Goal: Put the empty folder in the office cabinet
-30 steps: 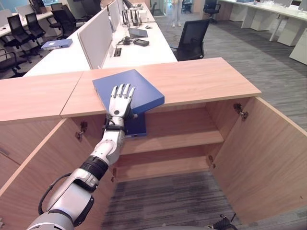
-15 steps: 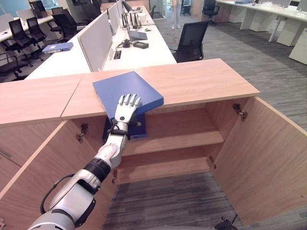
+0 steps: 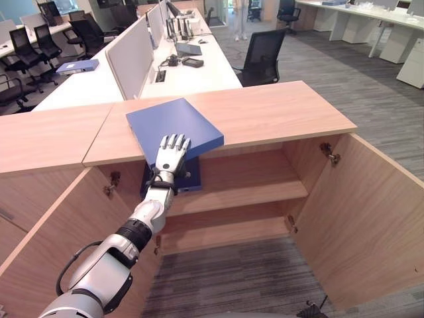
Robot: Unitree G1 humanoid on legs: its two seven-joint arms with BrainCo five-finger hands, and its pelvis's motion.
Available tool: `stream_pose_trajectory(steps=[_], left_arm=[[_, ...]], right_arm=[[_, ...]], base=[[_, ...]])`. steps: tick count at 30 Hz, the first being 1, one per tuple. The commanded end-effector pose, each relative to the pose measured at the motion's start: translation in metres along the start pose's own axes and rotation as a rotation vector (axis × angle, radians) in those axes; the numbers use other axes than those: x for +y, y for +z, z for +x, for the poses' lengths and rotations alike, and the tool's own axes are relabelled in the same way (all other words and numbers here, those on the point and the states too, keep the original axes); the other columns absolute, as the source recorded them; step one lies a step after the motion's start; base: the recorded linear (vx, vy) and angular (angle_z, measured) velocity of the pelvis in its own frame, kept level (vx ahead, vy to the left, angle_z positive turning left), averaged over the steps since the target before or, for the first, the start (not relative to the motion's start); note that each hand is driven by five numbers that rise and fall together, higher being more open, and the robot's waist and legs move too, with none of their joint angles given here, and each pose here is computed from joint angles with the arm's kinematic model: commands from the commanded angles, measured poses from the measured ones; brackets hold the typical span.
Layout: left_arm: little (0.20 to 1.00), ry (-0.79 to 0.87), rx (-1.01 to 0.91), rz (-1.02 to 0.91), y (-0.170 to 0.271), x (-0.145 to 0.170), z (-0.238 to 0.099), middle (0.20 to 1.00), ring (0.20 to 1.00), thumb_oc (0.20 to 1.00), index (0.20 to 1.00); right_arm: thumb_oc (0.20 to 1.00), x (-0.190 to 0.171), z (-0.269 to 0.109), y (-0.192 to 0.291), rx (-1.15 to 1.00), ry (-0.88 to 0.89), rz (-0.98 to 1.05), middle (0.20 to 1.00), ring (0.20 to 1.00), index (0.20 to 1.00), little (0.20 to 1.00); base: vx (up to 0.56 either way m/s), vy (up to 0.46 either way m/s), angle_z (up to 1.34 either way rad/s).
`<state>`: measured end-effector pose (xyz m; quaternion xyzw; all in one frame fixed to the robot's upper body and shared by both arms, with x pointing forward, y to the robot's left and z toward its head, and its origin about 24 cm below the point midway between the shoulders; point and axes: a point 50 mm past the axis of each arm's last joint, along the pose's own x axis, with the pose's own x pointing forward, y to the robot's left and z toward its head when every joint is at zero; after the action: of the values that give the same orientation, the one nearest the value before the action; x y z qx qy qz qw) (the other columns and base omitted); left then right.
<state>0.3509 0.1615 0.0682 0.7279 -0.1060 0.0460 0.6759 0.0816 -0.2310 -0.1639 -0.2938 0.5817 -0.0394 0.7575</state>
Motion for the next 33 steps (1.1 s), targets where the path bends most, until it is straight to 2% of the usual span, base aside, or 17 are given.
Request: stream_pose_trajectory(steps=[1, 8, 15, 24, 26, 29, 32, 33], left_arm=[[0.200, 0.081, 0.064, 0.121, -0.013, 0.031, 0.035, 0.200, 0.200, 0.200, 0.200], [0.200, 0.075, 0.098, 0.132, -0.015, 0.024, 0.035, 0.200, 0.200, 0.200, 0.200], [0.200, -0.024, 0.115, 0.148, -0.014, -0.004, 0.020, 0.200, 0.200, 0.200, 0.200], [0.200, -0.088, 0.141, 0.132, -0.017, -0.019, 0.010, 0.200, 0.200, 0.200, 0.200], [0.200, -0.023, 0.127, 0.070, -0.012, -0.008, 0.015, 0.200, 0.200, 0.200, 0.200], [0.200, 0.129, 0.025, -0.080, 0.003, 0.025, 0.019, 0.200, 0.200, 0.200, 0.200], [0.200, 0.200, -0.083, -0.240, 0.010, 0.045, -0.002, 0.200, 0.200, 0.200, 0.200], [0.200, 0.190, -0.103, -0.380, 0.011, 0.046, -0.020, 0.200, 0.200, 0.200, 0.200]], right_arm=[[1.000, 0.003, 0.000, 0.005, 0.022, 0.012, -0.021, 1.000, 1.000, 1.000, 1.000], [1.000, 0.004, 0.000, 0.006, 0.020, 0.009, -0.025, 1.000, 1.000, 1.000, 1.000], [1.000, 0.004, 0.000, 0.006, 0.021, 0.004, -0.021, 1.000, 1.000, 1.000, 1.000], [1.000, 0.006, 0.000, 0.005, 0.026, 0.008, -0.018, 1.000, 1.000, 1.000, 1.000], [1.000, 0.005, 0.000, 0.003, 0.031, 0.005, -0.014, 1.000, 1.000, 1.000, 1.000], [1.000, 0.003, 0.000, 0.001, 0.045, -0.004, 0.013, 1.000, 1.000, 1.000, 1.000], [1.000, 0.003, 0.000, -0.002, 0.062, -0.004, 0.057, 1.000, 1.000, 1.000, 1.000], [1.000, 0.003, 0.000, -0.003, 0.063, -0.002, 0.071, 1.000, 1.000, 1.000, 1.000]], base=[[0.00, 0.000, 0.00], [0.00, 0.000, 0.00], [0.00, 0.000, 0.00], [0.00, 0.000, 0.00], [0.00, 0.000, 0.00], [0.00, 0.000, 0.00], [0.00, 0.000, 0.00], [-0.01, -0.002, 0.03]])
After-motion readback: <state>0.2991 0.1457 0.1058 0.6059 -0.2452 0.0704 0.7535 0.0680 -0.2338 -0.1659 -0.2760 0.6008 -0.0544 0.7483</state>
